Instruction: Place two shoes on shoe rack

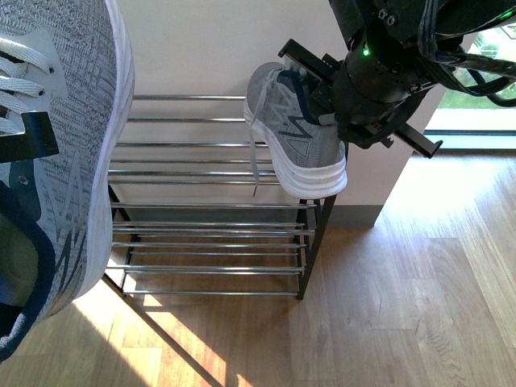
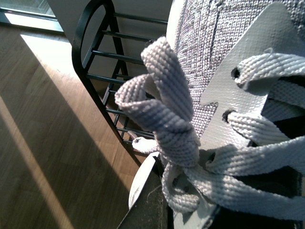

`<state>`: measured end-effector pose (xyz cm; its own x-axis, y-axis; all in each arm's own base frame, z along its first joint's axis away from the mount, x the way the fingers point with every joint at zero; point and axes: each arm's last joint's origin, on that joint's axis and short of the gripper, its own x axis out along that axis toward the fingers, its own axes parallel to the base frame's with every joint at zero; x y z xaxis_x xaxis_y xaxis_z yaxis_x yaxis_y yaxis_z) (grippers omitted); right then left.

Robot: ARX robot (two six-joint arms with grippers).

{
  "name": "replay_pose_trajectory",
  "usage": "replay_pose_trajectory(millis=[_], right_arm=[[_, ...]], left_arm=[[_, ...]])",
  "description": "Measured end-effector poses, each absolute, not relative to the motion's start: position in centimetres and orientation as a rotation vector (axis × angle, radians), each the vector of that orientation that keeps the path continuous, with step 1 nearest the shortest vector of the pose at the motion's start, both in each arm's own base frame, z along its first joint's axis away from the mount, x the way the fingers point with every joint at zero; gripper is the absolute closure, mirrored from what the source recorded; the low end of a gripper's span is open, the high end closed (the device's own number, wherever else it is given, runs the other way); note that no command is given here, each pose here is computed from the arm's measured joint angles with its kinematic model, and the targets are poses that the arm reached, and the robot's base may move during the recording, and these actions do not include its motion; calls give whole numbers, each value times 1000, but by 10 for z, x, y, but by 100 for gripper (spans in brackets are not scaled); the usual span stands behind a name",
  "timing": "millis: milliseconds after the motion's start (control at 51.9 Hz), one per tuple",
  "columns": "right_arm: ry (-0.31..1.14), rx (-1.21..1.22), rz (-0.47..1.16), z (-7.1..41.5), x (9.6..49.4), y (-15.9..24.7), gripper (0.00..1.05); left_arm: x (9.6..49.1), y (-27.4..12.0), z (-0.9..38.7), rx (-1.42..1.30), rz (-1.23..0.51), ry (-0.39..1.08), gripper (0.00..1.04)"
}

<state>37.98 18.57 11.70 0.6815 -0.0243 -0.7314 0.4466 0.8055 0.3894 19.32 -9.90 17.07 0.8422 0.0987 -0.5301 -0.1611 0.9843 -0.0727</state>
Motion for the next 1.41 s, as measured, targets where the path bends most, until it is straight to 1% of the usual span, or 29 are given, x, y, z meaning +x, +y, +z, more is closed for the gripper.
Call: replay_pose_trajectory(millis=[328,540,887,983,1002,1060,1195,1214,1234,1272,1292,1330,1349,1407], right_arm=[[750,593,-328,119,377,192,100],[727,586,-261,123,382,211,100],[761,569,-223,113,380,213,100],[782,580,-181,109,381,215,100],[784,579,-176,108,381,216,99],[793,586,-144,107,381,217,88],[785,589,-98,109,381,222,70],[783,589,-96,110,381,222,69],[778,593,-79,113,380,224,63],[774,596,-65,115,379,225,57],[767,593,-52,118,377,227,51],[760,588,-36,121,374,228,44],[751,585,-22,124,372,228,39],[733,578,11,133,366,227,29]], left_arm=[[193,-99,171,-116,137,553,103],[193,-99,171,-116,138,553,103],[193,-99,171,-116,138,553,103],[193,-99,171,-116,138,553,103],[193,-99,171,-116,138,553,103],[193,-99,171,-116,138,553,103],[193,-99,171,-116,138,553,103],[193,-99,171,-116,138,553,103],[193,-99,171,-116,137,553,103],[193,-99,171,-116,138,553,103],[193,-99,171,-116,138,553,103],[193,-99,171,-116,138,553,103],[193,-99,171,-116,138,553,103],[193,-99,171,-116,137,553,103]])
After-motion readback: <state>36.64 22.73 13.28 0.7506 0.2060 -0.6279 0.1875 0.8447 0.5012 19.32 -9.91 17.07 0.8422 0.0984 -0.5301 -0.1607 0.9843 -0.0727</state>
